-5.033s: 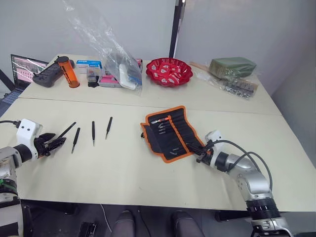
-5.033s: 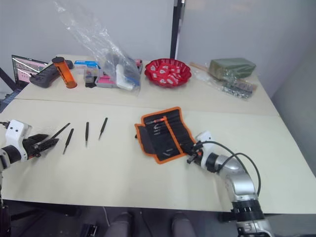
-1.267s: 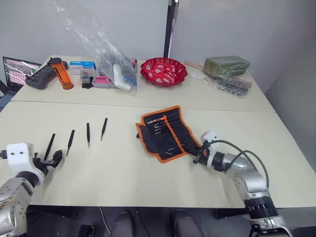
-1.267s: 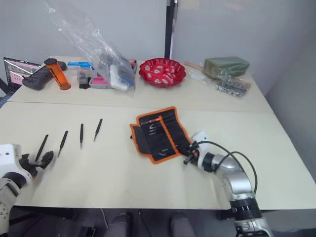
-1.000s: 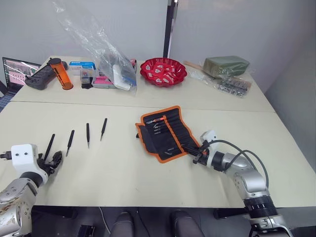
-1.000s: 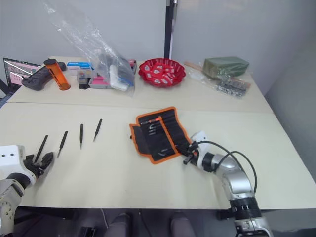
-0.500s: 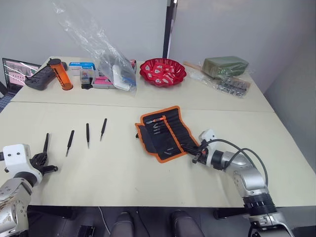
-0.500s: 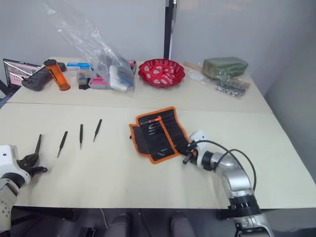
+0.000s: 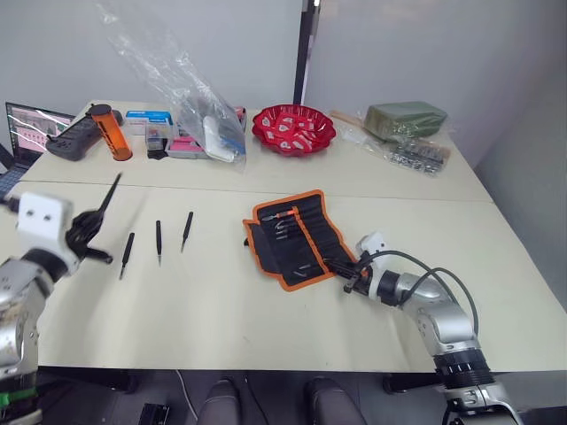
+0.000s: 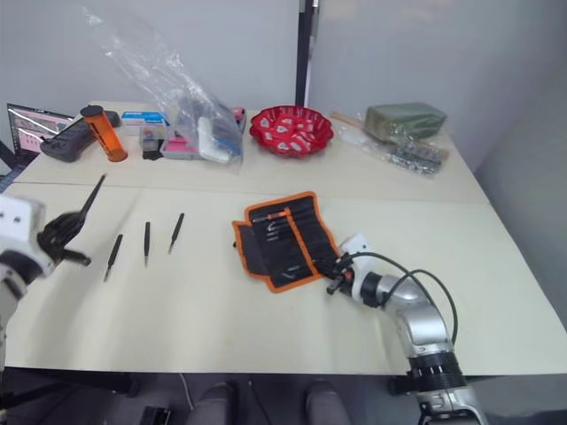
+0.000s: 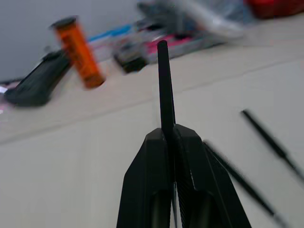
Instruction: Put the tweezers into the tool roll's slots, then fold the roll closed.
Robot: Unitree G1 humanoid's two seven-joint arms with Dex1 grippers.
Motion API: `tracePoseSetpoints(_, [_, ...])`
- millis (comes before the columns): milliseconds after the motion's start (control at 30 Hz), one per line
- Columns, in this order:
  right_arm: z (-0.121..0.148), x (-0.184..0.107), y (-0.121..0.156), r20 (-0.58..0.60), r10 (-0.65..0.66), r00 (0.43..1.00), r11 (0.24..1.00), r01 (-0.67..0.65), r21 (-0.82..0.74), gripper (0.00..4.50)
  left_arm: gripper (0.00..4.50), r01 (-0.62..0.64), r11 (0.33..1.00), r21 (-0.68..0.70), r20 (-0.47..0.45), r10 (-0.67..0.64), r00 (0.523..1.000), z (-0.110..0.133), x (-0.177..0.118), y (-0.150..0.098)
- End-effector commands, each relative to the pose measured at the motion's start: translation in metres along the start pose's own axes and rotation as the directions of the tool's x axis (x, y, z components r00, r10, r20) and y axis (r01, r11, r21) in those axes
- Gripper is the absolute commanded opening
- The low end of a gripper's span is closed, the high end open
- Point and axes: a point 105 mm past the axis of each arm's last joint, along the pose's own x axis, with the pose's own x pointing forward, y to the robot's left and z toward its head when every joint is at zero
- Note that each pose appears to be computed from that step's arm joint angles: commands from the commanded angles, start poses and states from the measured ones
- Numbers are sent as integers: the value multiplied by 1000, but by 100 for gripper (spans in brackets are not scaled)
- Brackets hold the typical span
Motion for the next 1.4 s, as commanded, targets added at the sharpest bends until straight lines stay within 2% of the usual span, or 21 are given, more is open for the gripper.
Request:
tracePoseSetpoints(33, [-19, 2, 8, -50, 9, 999, 999, -7, 39, 0, 4, 247, 965, 83, 39, -251, 967, 24, 15, -36])
tracePoseSetpoints(133, [-15, 1, 6, -27, -19, 999, 999, 20, 31, 0, 4, 413, 901, 131, 39, -421, 906, 39, 27, -61])
tracePoseSetpoints(200, [-5, 0, 2, 11, -45, 999, 999, 45, 13, 0, 4, 533, 830, 168, 22, -543, 839, 49, 39, -82])
tracePoseSetpoints(300, [11, 0, 1, 75, -68, 995, 998, 69, -2, 0, 4, 639, 740, 209, -18, -650, 759, 57, 54, -100])
tracePoseSetpoints(500, [30, 2, 5, 159, -97, 983, 995, 99, -2, 0, 4, 743, 609, 278, -165, -731, 662, 44, 81, -122])
tracePoseSetpoints(633, [27, 5, 9, 152, -106, 983, 994, 105, 9, 0, 4, 796, 536, 281, -222, -771, 597, 42, 92, -139])
tracePoseSetpoints(800, [2, 7, 10, 98, -139, 985, 990, 136, 45, 0, 4, 817, 516, 257, -253, -780, 572, 46, 110, -153])
tracePoseSetpoints(1033, [-5, 6, 7, 87, -158, 984, 986, 153, 61, 0, 4, 847, 482, 227, -288, -797, 531, 38, 109, -167])
tracePoseSetpoints(1200, [-5, 5, 5, 86, -162, 983, 986, 157, 61, 0, 4, 854, 484, 191, -303, -798, 520, 32, 107, -174])
tracePoseSetpoints(1400, [-6, 7, 8, 83, -151, 985, 987, 146, 65, 0, 4, 844, 513, 159, -304, -788, 536, 27, 111, -187])
